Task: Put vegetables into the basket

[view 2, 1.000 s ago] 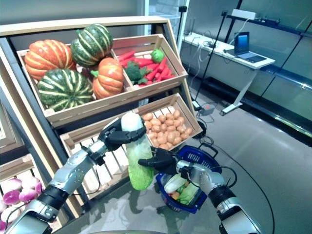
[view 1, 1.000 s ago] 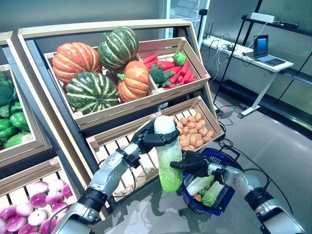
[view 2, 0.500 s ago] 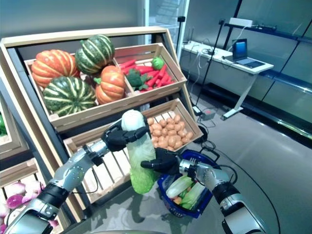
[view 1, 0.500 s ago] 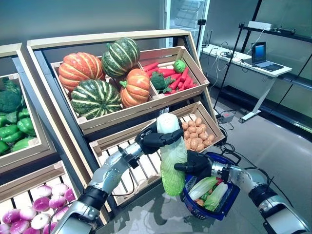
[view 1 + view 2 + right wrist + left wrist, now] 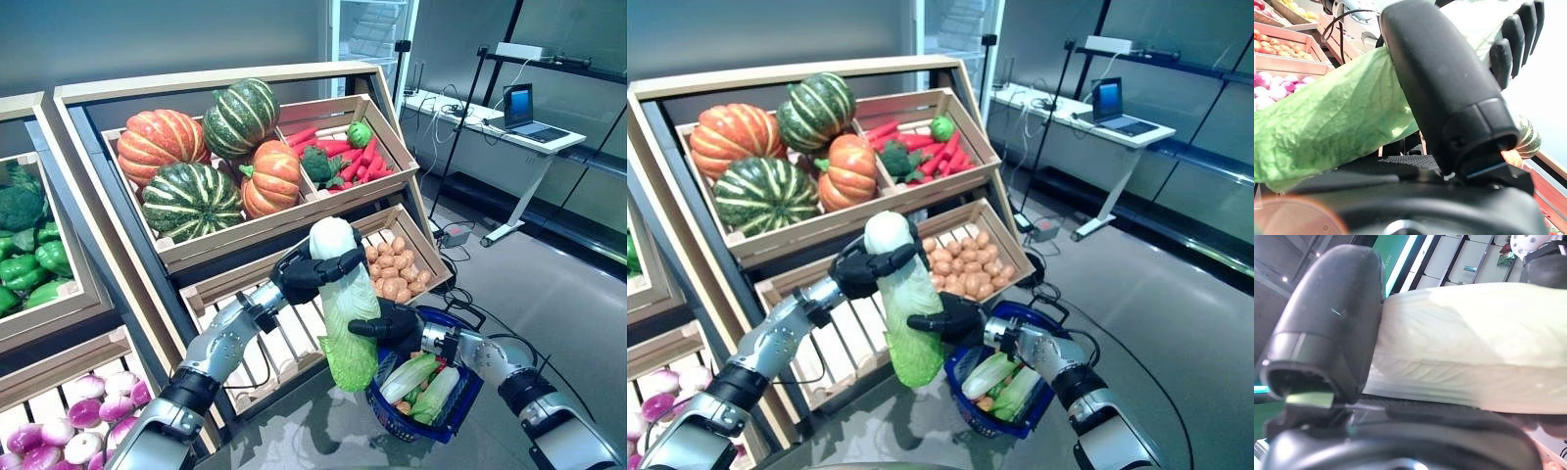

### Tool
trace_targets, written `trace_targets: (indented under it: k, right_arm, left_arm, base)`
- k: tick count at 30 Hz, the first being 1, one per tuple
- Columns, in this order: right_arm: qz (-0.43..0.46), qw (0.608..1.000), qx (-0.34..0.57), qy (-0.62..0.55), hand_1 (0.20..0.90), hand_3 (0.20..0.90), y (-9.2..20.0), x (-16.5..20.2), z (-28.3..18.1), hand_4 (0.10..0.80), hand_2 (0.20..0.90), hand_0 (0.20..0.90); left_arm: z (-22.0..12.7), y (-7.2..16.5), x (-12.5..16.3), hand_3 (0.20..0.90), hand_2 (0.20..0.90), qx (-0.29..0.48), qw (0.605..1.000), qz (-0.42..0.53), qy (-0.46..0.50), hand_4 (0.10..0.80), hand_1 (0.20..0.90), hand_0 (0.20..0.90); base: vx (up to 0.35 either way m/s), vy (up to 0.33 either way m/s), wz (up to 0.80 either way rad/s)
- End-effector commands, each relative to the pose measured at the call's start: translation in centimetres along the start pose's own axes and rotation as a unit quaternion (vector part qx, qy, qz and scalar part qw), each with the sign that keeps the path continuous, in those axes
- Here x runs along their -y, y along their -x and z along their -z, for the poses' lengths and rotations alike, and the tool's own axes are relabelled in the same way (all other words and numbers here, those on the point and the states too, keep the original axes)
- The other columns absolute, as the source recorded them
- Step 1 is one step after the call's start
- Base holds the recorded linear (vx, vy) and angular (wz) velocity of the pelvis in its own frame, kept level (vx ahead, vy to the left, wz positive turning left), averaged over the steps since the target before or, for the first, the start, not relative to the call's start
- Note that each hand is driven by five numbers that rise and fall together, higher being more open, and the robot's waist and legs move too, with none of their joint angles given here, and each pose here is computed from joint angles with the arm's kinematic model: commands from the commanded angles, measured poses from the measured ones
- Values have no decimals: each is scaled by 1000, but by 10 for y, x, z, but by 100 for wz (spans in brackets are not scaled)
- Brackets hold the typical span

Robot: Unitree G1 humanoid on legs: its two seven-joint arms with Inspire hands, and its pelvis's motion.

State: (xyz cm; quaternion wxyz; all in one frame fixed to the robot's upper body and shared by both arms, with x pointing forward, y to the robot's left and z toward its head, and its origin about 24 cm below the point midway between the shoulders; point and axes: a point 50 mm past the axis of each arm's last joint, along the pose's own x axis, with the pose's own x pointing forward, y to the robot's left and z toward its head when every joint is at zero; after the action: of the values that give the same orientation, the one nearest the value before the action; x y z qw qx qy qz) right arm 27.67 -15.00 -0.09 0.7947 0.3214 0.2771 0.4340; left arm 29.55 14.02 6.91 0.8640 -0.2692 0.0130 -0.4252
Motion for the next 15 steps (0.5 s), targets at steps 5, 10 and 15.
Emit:
trace_targets:
  k: [5,10,15]
  right_arm:
    - [-78,981,173,31,300,300,-34,-42,-95,400,300,300]
    - [-59,982,180,21,300,300,-21,-31,-89,400,300,300]
    - [-35,979,199,2,300,300,-10,-20,-76,400,300,300]
  left_arm:
    - [-12,-56,46,900,900,21,986,164,-27,800,900,900]
    - [-19,-45,35,900,900,19,990,131,-57,800,900,900]
    - [-28,-31,22,900,900,26,993,82,-75,800,900,900]
  base:
    - [0,0,0]
    - [-7,0,-3]
    - [0,0,0]
